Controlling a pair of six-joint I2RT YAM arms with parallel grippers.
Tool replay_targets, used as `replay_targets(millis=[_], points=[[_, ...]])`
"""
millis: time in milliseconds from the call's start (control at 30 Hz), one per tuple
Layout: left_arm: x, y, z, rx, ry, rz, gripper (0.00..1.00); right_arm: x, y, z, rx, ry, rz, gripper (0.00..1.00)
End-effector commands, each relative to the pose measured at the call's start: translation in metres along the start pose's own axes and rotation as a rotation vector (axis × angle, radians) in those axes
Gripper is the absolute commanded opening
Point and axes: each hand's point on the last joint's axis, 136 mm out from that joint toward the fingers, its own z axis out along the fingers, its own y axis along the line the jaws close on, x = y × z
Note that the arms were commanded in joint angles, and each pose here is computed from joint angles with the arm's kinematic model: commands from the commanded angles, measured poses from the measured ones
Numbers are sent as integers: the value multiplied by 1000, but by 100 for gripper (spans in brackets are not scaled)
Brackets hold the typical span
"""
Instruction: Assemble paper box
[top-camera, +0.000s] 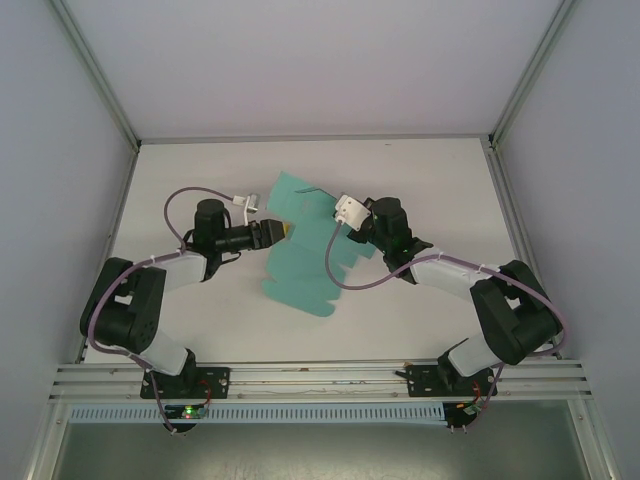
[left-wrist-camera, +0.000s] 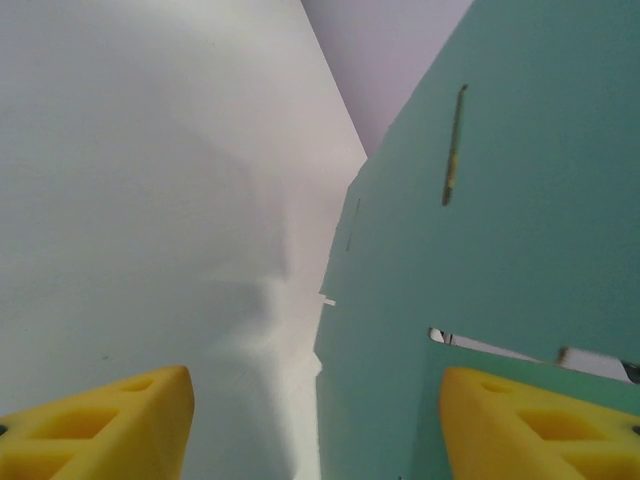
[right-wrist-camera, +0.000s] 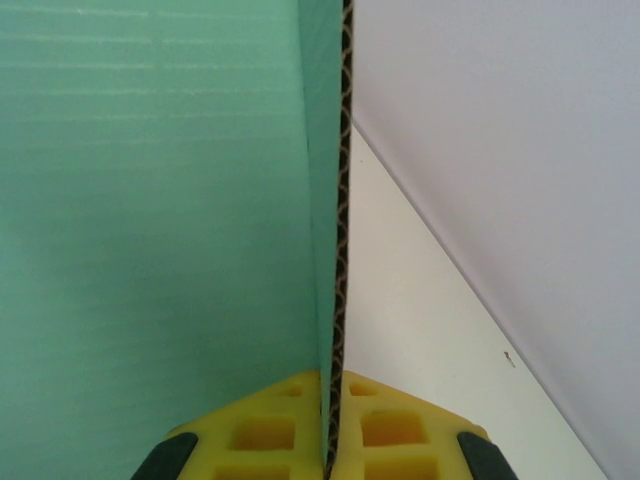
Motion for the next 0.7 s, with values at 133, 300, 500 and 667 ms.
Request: replay_targets(millis=[133,300,500,667], points=[[14,-21,1,23,55,73,68,-22,-8,-2,22,-42,24,0],[20,-20,19,47,115,73,63,-37,-4,-2,27,-68,26,0],[14,-11,30,34,125,55,43,-50,0,-8,11,-102,29,0],[13,5,32,-57,117,41,22,-61,2,-17,19,-106,6,0]])
